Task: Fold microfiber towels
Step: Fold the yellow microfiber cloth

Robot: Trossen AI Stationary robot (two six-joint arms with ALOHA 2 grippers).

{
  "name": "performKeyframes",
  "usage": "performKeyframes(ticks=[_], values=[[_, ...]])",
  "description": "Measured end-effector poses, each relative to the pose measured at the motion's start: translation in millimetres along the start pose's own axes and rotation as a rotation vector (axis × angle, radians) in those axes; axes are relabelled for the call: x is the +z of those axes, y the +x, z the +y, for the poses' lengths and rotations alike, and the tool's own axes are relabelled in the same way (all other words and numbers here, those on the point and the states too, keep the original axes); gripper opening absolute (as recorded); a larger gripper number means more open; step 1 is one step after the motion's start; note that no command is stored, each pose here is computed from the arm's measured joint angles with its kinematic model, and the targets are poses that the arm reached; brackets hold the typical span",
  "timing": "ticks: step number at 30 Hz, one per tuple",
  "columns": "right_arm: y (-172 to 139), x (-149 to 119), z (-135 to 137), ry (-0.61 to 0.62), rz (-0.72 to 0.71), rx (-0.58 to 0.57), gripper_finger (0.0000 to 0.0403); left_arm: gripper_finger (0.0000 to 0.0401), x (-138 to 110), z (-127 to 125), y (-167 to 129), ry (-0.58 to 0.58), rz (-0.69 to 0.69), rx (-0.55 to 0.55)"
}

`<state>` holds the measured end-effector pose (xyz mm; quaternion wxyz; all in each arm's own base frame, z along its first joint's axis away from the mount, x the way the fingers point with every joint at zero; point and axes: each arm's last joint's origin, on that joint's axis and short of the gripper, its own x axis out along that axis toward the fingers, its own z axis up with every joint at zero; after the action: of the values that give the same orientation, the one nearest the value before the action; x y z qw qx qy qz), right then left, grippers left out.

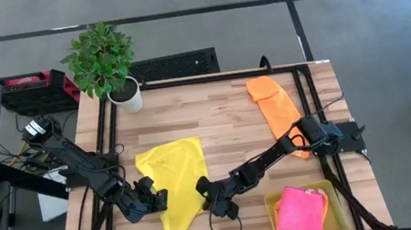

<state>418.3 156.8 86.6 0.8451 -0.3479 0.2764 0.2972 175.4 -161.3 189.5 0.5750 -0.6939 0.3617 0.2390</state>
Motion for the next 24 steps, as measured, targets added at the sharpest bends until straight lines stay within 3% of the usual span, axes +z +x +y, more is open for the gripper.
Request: performKeyframes(ticks=[10, 24], values=[[-19.8, 2.6, -4.7, 0.067, 0.088, 0.037, 0.0006, 0.0000, 0.0, 0.0, 0.0, 0.000, 0.000, 0.001], [-97.9, 26.3, -20.4, 0.137, 0.212, 0.111, 0.0001, 0.0000, 13.3, -0.7, 2.5, -0.027, -0.072, 0.048]])
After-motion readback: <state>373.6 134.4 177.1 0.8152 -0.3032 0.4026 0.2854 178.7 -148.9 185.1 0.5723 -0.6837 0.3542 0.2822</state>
